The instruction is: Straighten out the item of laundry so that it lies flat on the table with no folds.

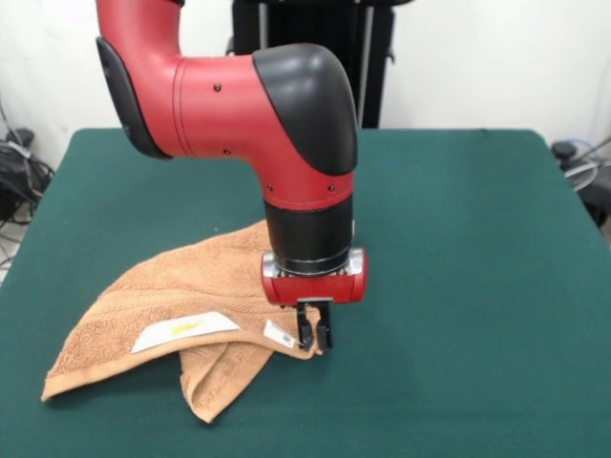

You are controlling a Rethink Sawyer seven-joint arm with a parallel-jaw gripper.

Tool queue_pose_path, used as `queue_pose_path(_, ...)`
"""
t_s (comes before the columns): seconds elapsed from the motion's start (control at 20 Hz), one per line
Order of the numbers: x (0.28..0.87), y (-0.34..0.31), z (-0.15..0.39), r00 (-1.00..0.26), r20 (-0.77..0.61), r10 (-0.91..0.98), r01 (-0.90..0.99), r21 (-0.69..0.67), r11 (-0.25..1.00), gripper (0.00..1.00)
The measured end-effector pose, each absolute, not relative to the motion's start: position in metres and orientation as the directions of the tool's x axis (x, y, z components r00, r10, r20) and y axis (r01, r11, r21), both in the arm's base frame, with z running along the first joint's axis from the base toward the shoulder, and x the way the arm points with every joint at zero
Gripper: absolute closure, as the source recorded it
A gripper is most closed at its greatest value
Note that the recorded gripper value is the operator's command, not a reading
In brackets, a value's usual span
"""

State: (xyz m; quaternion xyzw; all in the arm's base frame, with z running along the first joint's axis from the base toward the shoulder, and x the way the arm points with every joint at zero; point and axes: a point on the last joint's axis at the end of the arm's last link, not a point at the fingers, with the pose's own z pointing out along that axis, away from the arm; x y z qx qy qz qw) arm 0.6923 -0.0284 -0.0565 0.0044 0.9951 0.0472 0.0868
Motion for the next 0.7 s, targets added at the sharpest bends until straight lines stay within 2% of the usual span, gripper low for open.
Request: queue_pose_path(0.7, 0.677, -0.025, -0.048, -0.989, -0.15, 0.012, -0.003, 0.101, 0.995, 1.0)
